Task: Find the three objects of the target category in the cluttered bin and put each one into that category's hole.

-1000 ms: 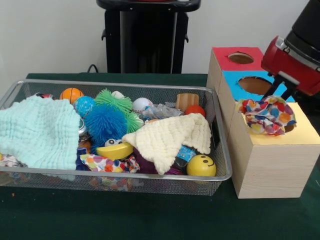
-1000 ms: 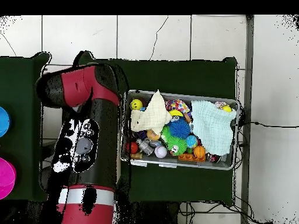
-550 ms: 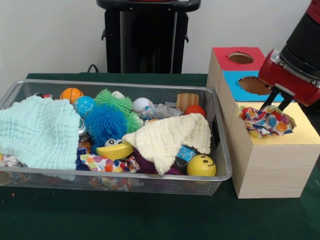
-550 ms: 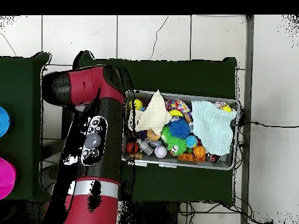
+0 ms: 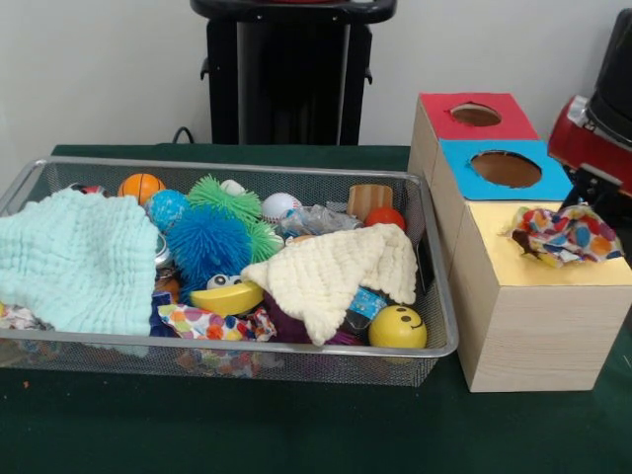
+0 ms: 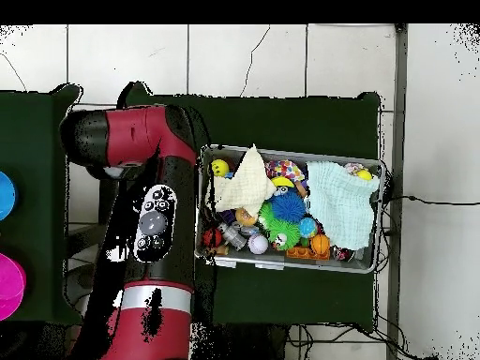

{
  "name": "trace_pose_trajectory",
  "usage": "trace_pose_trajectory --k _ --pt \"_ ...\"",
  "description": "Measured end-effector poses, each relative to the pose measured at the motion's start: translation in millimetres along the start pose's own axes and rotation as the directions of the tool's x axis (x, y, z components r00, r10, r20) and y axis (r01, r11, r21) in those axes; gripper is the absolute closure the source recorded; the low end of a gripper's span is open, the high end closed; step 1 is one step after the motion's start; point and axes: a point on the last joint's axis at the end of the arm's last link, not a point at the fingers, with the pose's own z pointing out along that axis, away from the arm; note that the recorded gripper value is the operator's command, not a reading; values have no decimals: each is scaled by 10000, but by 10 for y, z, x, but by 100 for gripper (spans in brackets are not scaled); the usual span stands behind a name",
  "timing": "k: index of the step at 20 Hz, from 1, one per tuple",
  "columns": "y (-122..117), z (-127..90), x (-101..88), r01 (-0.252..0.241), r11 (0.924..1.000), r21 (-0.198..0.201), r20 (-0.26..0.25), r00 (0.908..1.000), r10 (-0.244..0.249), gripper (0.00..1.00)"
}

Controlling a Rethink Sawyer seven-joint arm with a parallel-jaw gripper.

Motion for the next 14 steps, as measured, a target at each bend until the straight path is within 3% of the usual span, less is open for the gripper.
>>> trace_pose_trajectory --k 1,5,14 --pt "93 -10 59 -60 9994 -330 -309 9995 50 100" --pt "185 -19 109 -164 9973 -709 -683 9976 115 100" --pt "157 4 73 -300 9962 -813 -871 9959 229 100"
